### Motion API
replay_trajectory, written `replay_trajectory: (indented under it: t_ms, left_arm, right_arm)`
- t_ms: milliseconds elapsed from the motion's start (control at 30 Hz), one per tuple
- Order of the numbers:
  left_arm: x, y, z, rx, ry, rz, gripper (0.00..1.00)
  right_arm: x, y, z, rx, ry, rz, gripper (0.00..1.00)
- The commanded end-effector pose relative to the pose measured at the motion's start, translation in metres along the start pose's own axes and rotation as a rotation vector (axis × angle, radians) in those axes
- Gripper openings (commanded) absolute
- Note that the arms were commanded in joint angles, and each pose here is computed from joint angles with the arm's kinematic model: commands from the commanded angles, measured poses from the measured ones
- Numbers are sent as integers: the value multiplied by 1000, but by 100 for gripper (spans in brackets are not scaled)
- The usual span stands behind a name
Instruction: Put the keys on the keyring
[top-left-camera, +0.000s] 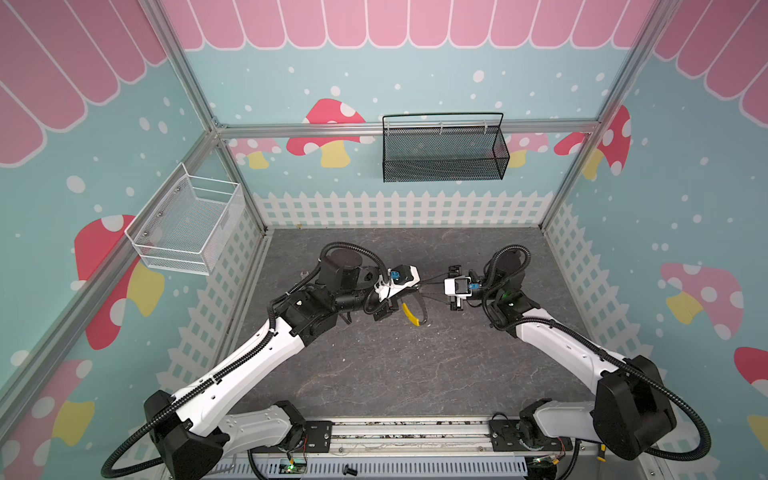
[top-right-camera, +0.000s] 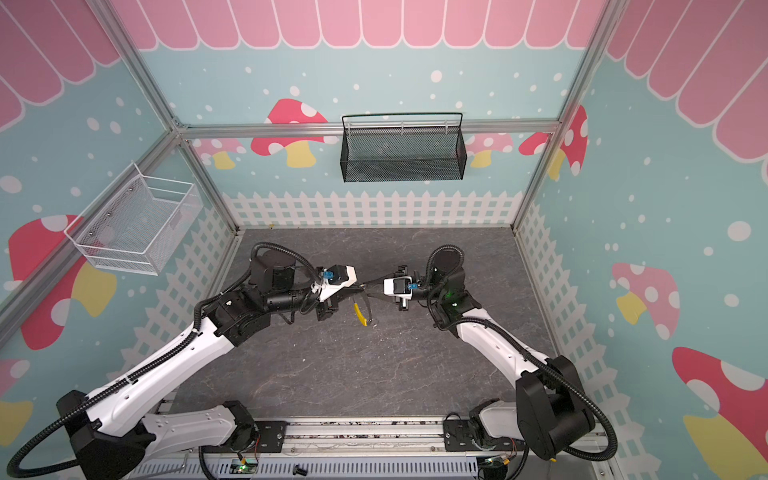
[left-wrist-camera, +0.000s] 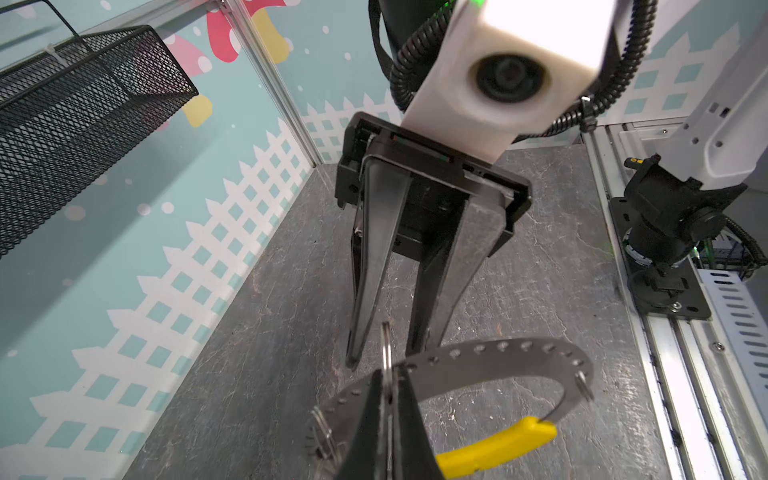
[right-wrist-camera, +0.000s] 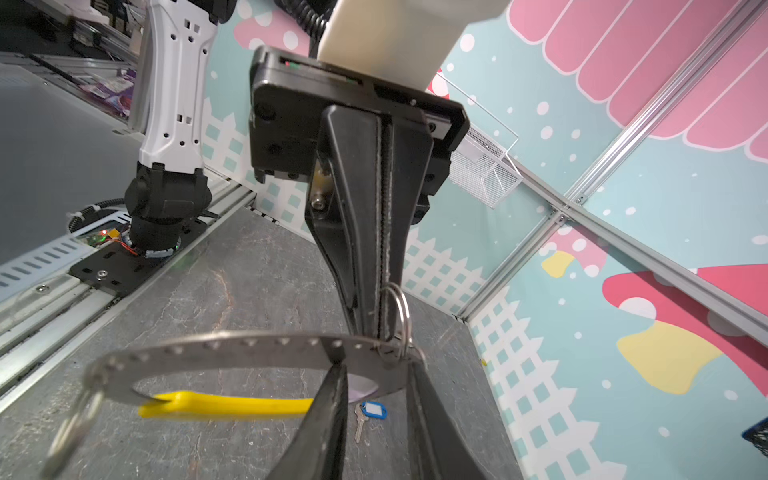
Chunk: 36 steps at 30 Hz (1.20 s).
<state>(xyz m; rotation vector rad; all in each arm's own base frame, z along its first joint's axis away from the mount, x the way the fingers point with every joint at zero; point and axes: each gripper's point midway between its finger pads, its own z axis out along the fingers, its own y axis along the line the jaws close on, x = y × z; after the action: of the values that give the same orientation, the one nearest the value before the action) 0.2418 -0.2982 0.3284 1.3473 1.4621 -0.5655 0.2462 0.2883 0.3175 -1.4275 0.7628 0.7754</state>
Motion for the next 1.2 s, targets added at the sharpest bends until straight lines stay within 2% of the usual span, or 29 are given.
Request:
replay_trajectory:
  t_ms: [0,300,500,633,1033,1167]
  left_arm:
    - [6,-8,-2,47,58,27,0]
    - [10,-13,-3,87,154,65,0]
    - [7,-14,0,95,188,91,0]
    - [7,-13,1,95,212,105,0]
    - [11,-13,2,103,269,138,0]
    - [10,-14,3,106,278,147,0]
  right_arm:
    - [-8,0,-1,5,10,-48,28]
    - [-12,2,-4,9,26,-76,30]
    - [-11,6,-3,-23,15,-56,23]
    - [-10,8,-3,-30,14,-51,14]
    - [-10,12,-3,-45,14,-40,17]
    - [-9,13,-3,-54,13,-32,11]
